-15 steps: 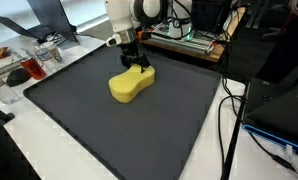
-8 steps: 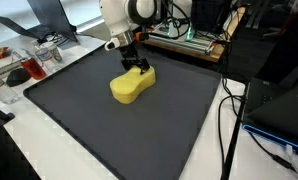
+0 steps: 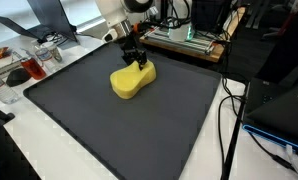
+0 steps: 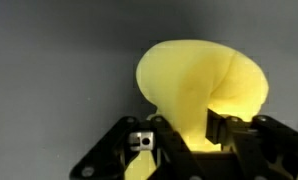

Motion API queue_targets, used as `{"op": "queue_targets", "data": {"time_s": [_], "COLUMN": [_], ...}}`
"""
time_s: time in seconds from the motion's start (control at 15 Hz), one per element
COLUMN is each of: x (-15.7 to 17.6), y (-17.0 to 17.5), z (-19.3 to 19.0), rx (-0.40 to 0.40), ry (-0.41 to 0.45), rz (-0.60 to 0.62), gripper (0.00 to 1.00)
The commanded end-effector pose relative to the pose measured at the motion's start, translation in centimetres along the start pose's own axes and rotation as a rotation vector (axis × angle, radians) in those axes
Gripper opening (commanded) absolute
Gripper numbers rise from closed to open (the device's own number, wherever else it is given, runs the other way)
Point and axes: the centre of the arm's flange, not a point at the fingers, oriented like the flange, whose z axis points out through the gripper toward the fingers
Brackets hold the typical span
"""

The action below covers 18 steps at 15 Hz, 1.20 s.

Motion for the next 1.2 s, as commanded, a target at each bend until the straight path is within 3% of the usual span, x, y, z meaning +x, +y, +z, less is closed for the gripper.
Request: {"op": "queue_targets", "data": {"time_s": [0.0,0.6,1.13], "x": [-2.2,-5.7,-6.0], "y": [-1.1,-2.7,-8.0], "z": [-5.0,-20.4,-35.9], "rx": [-0.021,-0.018,-0.139], "ry": [-0.002,0.014,0.171], "rz": [-0.008,-0.002,0.052], "gripper": [0.08,0.08,0.09]}}
